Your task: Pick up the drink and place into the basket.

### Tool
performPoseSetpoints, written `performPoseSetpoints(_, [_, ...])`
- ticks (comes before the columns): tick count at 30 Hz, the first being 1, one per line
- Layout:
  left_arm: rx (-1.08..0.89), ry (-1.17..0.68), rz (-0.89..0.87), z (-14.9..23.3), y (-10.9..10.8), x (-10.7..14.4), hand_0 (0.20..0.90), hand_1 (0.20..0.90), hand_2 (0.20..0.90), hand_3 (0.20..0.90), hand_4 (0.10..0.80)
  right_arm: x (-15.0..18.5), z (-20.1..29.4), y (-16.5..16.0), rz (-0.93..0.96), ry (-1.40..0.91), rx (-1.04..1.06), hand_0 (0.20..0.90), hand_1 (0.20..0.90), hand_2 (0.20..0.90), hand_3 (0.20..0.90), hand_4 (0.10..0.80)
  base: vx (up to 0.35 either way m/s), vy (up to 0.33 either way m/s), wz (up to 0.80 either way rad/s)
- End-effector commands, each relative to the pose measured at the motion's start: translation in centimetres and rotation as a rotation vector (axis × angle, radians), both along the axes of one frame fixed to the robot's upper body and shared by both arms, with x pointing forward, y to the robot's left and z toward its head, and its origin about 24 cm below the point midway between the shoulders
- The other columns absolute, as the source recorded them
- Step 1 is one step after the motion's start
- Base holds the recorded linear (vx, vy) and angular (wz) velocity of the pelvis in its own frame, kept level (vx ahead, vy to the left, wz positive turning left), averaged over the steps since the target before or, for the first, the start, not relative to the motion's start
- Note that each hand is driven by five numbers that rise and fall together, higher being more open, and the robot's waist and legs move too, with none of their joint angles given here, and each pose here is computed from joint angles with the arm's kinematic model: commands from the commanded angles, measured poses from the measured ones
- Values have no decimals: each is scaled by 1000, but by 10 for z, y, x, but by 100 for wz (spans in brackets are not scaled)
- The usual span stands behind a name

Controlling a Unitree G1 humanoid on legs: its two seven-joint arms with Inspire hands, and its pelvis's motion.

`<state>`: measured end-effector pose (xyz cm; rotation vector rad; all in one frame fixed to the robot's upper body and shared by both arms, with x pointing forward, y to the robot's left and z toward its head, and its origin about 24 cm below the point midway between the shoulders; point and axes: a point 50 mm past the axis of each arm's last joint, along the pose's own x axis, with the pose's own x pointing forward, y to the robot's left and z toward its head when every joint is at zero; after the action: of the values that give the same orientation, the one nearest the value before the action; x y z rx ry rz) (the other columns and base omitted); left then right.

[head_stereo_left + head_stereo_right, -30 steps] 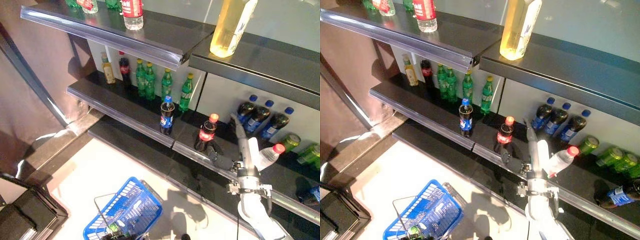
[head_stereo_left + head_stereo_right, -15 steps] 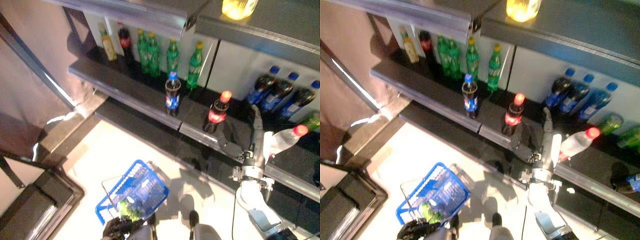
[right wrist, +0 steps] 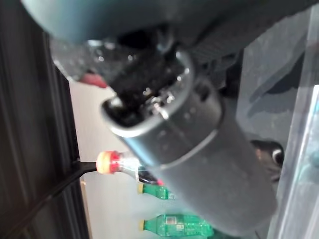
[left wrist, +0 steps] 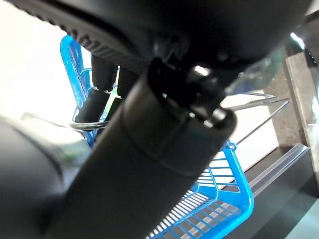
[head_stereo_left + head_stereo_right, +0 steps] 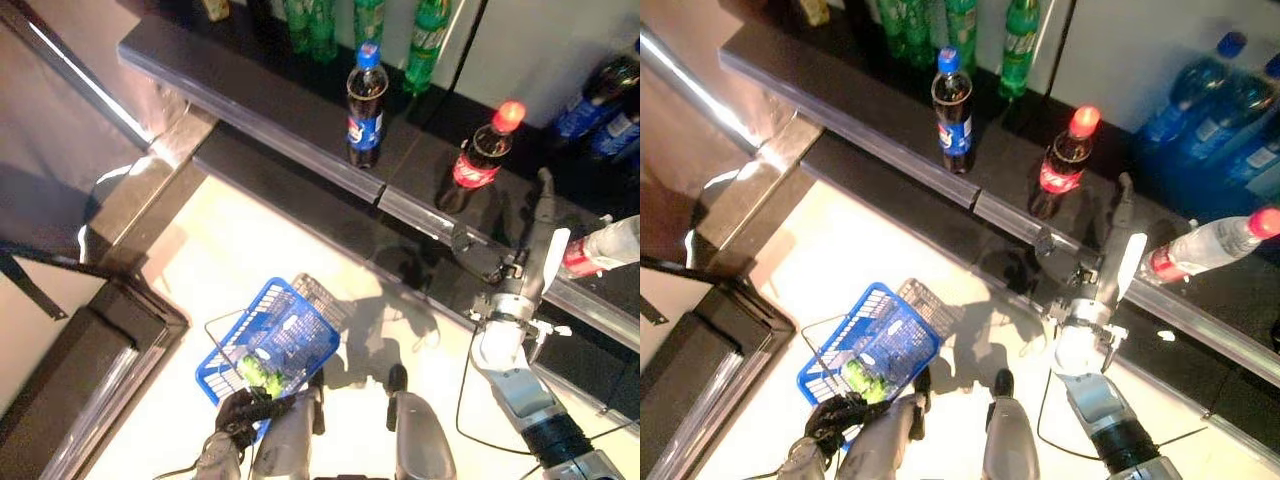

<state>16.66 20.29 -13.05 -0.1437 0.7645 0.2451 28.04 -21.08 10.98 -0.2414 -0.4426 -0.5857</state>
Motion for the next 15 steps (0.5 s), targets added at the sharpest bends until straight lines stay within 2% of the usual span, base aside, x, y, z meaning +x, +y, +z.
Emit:
performPoseSetpoints(1, [4,-34,-25,-1,1,-19,300,300,300,200,100,0,60,-1,-50,-351,109,900,900,900,900,800,-43,-30,-1])
performPoseSetpoints(7, [3,-69,-29,5,2,-5,300,300,300,200,100,17,72,-3,56,-370,307,900,900,900,900,800,-36,-10,-1])
performPoseSetpoints(15, [1,-111,-45,15,-1,15,300,300,300,200,100,40,103,-10,142,-392,330,900,900,900,900,800,-25,-3,0])
